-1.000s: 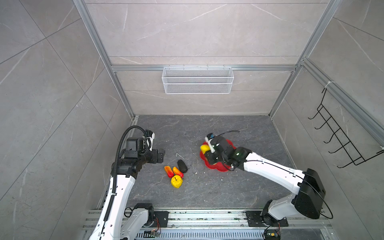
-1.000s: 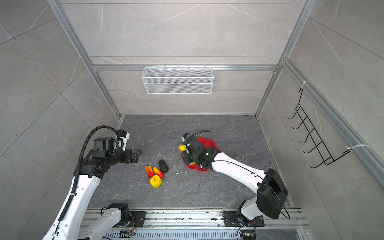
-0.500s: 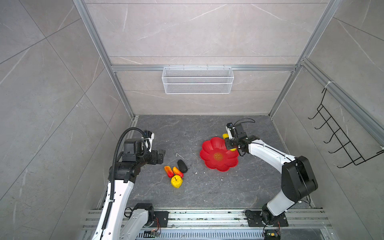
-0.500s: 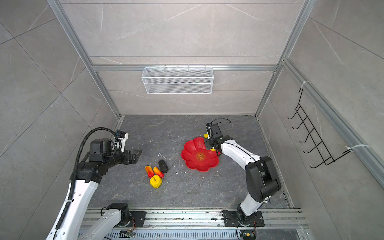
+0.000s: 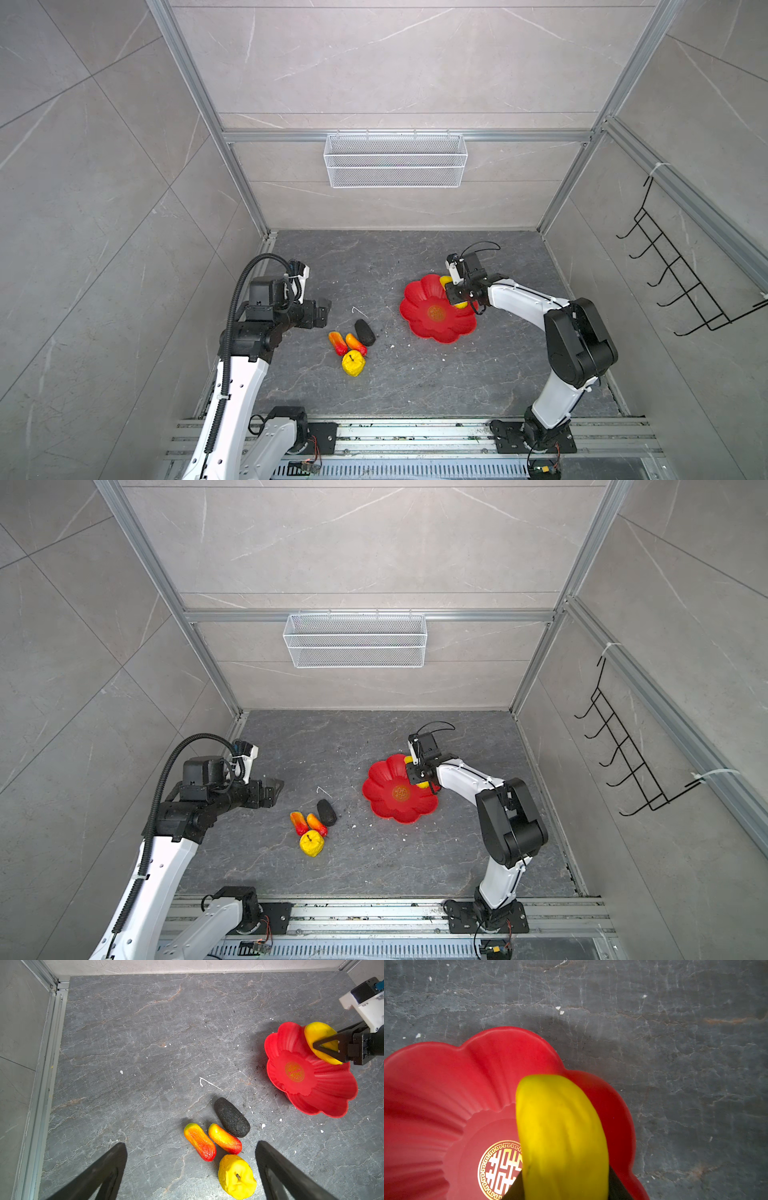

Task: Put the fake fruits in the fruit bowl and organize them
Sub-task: 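Carry the long yellow fruit into the red bowl and release it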

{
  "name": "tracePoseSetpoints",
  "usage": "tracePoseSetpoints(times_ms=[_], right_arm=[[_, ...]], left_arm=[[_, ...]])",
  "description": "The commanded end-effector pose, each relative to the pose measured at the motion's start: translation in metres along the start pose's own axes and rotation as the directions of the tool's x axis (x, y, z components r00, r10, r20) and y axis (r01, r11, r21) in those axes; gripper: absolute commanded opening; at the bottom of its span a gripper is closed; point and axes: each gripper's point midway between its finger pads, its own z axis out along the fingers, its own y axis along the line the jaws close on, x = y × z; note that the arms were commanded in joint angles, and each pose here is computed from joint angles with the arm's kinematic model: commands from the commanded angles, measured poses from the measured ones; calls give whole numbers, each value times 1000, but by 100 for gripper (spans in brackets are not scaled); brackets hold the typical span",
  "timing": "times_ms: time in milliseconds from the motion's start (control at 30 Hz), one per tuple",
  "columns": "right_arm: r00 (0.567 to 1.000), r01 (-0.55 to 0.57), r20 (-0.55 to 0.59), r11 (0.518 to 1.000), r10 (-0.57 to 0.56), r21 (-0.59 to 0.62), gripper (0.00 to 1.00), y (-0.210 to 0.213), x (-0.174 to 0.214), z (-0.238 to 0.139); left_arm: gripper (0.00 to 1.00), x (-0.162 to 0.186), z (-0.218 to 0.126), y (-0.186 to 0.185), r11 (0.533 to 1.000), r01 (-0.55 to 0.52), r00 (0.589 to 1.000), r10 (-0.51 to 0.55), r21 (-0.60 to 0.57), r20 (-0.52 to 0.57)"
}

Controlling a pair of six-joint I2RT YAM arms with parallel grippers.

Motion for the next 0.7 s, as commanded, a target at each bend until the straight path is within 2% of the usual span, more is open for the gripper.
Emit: tracePoseSetpoints(times_ms=[0, 333, 667], right_arm=[[999, 22, -36, 1000, -23, -10, 43, 3, 2, 6], [992, 47, -115, 999, -47, -2, 45, 2, 10, 19], [994, 54, -95, 999, -53, 5, 61, 0, -2, 7]], left_arm=[[100, -4, 0, -1, 1000, -19, 1000, 19, 12, 13], [100, -4, 1, -1, 1000, -19, 1000, 19, 10, 10], [100, -2, 4, 2, 1000, -19, 1000, 19, -2, -7]])
